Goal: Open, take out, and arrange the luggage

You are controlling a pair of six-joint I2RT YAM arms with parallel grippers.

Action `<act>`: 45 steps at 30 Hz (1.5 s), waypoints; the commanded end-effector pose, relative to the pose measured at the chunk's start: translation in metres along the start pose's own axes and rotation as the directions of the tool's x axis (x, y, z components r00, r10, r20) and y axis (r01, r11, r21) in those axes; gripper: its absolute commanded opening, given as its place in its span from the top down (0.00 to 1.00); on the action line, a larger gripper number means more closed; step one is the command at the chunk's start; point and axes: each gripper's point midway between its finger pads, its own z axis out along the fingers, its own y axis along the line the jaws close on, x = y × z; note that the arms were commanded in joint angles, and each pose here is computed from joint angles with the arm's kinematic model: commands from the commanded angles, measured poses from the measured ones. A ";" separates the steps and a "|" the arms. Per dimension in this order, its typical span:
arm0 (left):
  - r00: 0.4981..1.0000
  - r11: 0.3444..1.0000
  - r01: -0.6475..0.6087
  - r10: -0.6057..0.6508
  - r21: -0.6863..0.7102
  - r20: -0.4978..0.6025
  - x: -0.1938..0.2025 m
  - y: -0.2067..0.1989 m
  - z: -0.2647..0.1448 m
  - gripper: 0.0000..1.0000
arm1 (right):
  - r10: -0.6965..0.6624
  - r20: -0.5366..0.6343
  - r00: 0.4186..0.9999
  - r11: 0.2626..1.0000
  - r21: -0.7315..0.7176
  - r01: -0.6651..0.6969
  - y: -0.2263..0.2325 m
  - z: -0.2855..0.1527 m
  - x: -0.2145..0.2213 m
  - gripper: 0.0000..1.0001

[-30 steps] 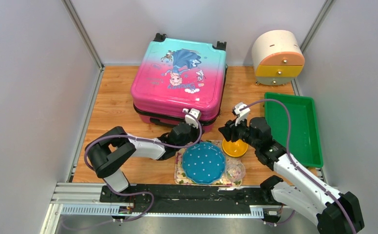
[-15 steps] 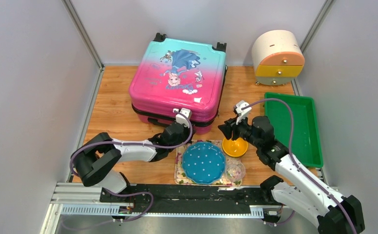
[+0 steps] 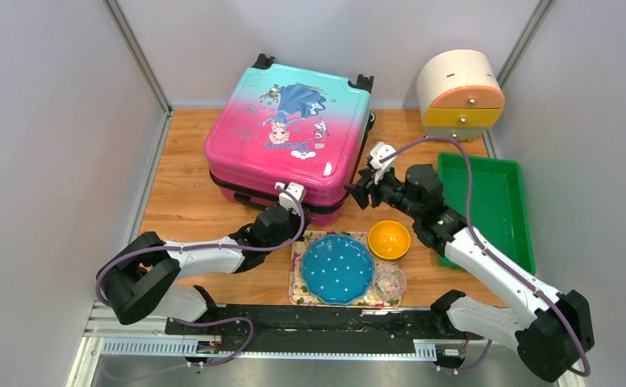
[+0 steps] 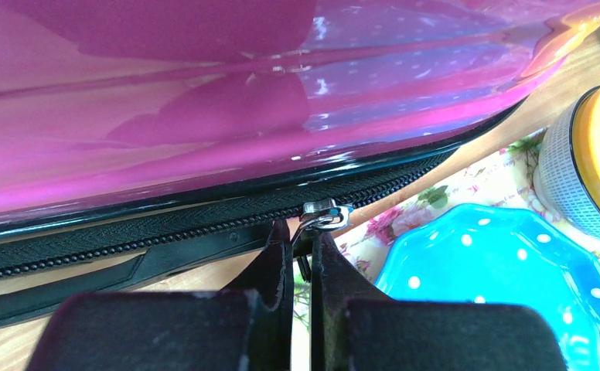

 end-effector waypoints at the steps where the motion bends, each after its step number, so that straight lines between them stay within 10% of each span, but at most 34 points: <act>1: 0.993 0.979 -0.094 0.106 -0.178 0.056 -0.020 0.044 -0.006 1.00 | -0.147 0.129 0.981 0.986 -0.056 0.155 0.015 0.015 -0.064 0.40; 20: 0.954 0.918 -0.286 0.299 -0.277 0.007 -0.032 0.072 -0.046 1.00 | -0.249 -0.118 0.961 0.961 -0.157 0.230 0.024 0.069 0.004 0.53; 32: 0.997 0.933 -0.072 0.068 -0.353 -0.024 -0.025 0.079 -0.066 1.00 | -0.189 -0.189 0.964 0.980 -0.095 0.173 0.015 0.069 0.017 0.61; 45: 0.999 0.924 0.020 -0.038 -0.381 -0.039 -0.017 0.093 -0.070 1.00 | -0.169 0.039 0.985 0.932 -0.319 0.172 0.071 0.056 -0.045 0.33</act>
